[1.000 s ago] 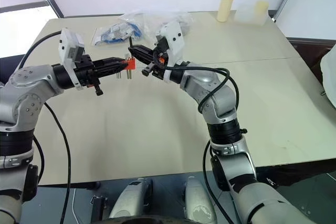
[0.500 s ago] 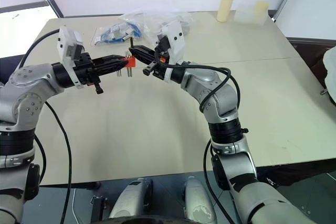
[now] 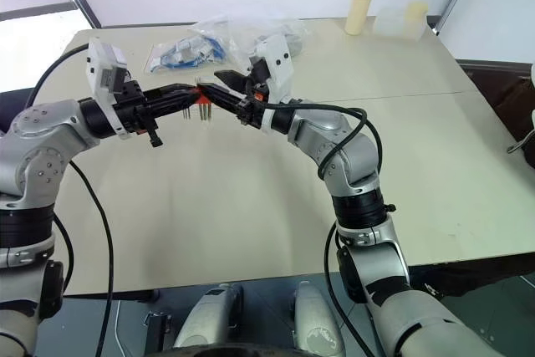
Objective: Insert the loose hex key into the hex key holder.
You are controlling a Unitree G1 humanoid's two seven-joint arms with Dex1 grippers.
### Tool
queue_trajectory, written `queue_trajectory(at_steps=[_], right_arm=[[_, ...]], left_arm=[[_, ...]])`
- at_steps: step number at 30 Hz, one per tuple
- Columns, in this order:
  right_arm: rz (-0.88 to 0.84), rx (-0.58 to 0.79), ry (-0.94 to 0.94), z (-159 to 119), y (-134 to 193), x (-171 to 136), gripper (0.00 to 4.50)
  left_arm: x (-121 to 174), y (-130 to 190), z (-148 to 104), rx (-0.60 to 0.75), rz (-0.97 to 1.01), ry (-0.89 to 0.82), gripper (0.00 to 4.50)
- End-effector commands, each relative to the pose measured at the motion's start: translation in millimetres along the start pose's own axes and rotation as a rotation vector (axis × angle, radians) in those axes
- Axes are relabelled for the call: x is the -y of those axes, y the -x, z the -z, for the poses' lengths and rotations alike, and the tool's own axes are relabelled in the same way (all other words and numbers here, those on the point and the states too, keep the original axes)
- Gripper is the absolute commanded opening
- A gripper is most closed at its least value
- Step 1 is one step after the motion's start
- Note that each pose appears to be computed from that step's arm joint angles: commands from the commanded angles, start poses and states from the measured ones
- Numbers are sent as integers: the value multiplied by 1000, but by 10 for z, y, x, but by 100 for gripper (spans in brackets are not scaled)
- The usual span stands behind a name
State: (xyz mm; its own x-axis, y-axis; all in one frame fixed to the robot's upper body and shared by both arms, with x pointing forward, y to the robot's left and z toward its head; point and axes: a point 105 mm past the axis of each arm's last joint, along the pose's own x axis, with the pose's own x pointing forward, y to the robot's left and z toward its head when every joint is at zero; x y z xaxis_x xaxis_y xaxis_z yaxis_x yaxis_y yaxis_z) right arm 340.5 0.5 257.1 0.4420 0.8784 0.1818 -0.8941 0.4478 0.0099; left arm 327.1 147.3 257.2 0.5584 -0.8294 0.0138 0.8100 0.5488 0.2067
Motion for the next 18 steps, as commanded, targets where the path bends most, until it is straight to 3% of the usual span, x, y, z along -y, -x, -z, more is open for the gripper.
queue_trajectory(at_steps=[1, 10, 18], right_arm=[[-59, 51, 62, -262, 135, -100, 233], [20, -55, 78, -125, 609, 64, 233], [65, -73, 72, -49, 658, 74, 233]], left_arm=[[-18, 39, -165, 46, -16, -53, 45], [38, -27, -22, 41, -12, 59, 45], [253, -265, 188, 66, 68, 255, 45]])
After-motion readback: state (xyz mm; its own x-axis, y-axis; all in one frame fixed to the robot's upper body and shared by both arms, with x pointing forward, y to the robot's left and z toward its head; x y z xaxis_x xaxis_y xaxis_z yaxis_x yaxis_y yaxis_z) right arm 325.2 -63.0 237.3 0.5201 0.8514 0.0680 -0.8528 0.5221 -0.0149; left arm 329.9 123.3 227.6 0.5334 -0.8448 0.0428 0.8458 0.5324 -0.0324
